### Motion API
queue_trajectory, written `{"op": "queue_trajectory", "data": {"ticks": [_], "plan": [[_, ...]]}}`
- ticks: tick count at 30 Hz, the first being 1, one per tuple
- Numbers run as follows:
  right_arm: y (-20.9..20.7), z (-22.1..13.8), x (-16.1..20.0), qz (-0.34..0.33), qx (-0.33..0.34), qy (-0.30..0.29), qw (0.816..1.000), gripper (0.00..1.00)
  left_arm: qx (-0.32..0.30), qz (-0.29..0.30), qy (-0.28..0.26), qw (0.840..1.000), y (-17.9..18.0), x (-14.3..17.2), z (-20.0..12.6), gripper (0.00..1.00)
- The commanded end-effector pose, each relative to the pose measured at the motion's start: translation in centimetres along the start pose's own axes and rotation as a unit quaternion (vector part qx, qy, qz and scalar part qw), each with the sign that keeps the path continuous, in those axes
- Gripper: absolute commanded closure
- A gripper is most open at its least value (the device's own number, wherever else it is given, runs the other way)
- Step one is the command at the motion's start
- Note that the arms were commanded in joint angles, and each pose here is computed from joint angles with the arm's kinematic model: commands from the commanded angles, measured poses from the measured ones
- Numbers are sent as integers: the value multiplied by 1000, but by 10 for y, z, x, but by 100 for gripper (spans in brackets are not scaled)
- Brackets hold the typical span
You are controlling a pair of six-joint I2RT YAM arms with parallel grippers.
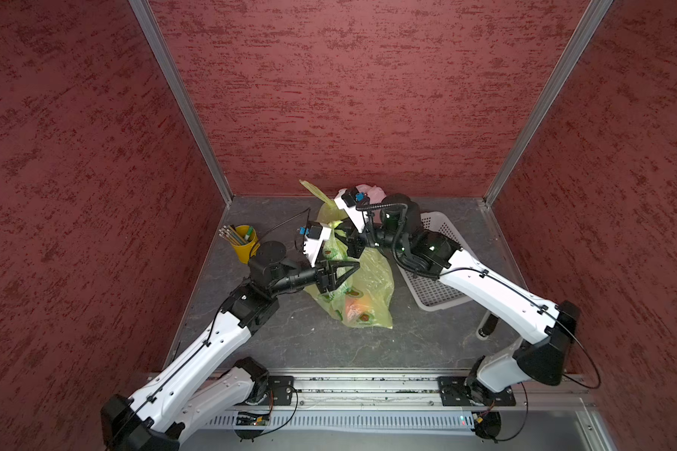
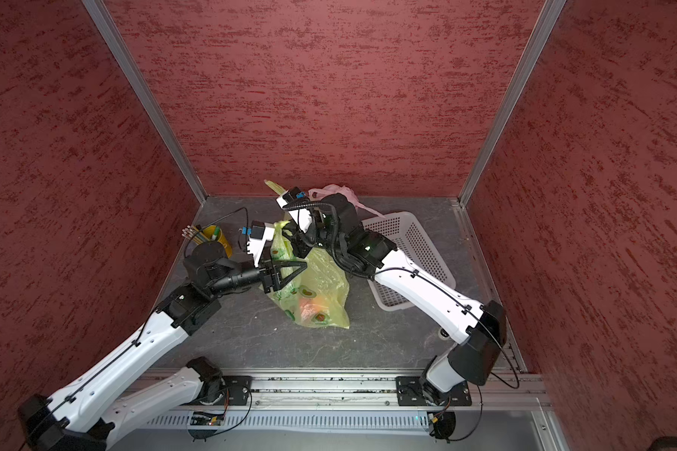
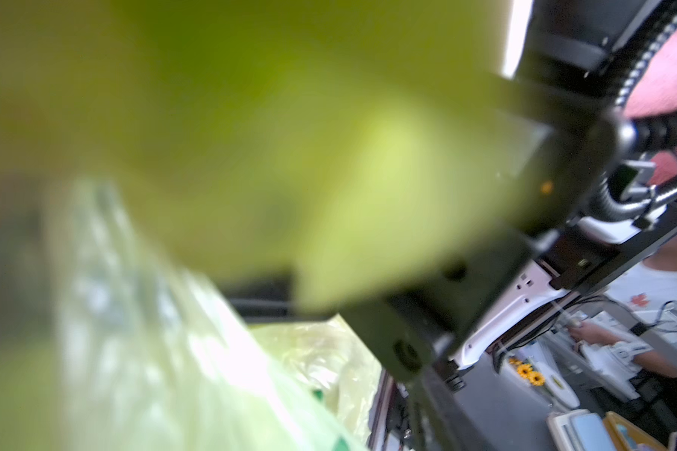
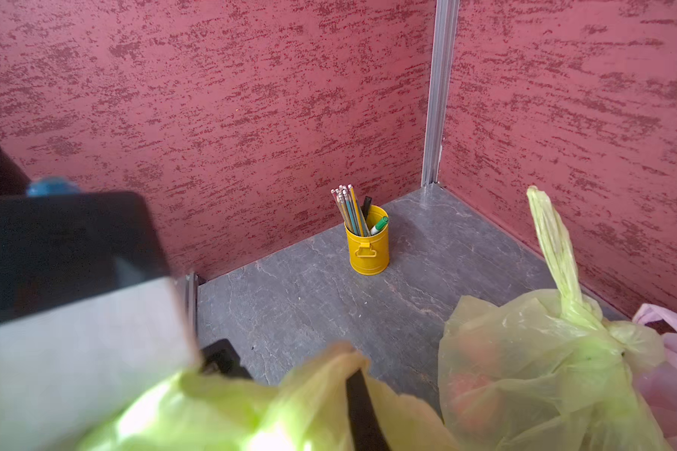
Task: Place the peach into a plastic bag & tie a knot
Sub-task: Cross the plastic bag at the center of the board.
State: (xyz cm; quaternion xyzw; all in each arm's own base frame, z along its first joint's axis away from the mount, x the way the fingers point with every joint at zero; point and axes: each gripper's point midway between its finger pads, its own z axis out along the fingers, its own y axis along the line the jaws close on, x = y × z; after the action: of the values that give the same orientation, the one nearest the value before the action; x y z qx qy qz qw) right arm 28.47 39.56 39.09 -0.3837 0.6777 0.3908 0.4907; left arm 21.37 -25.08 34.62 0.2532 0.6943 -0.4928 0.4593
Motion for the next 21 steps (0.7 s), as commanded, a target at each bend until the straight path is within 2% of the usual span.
{"op": "queue_trajectory", "data": {"ticks": [1,6,11,17,21], "plan": [[19,-13,-30,-11,-40,-25,999,100,-66,29,13,997,10,-6,-25,16],[37,-18,-15,-6,-89,28,996,100,-98,30,11,995,20,-18,-59,7],[52,-23,-8,-5,-132,63,989,100,-91,68,33,993,12,-24,-74,0],[62,-23,0,-4,-171,103,980,100,-74,139,49,986,-8,-34,-82,0],[70,-24,3,0,-197,121,973,100,-41,151,59,986,-17,-34,-79,0]]}}
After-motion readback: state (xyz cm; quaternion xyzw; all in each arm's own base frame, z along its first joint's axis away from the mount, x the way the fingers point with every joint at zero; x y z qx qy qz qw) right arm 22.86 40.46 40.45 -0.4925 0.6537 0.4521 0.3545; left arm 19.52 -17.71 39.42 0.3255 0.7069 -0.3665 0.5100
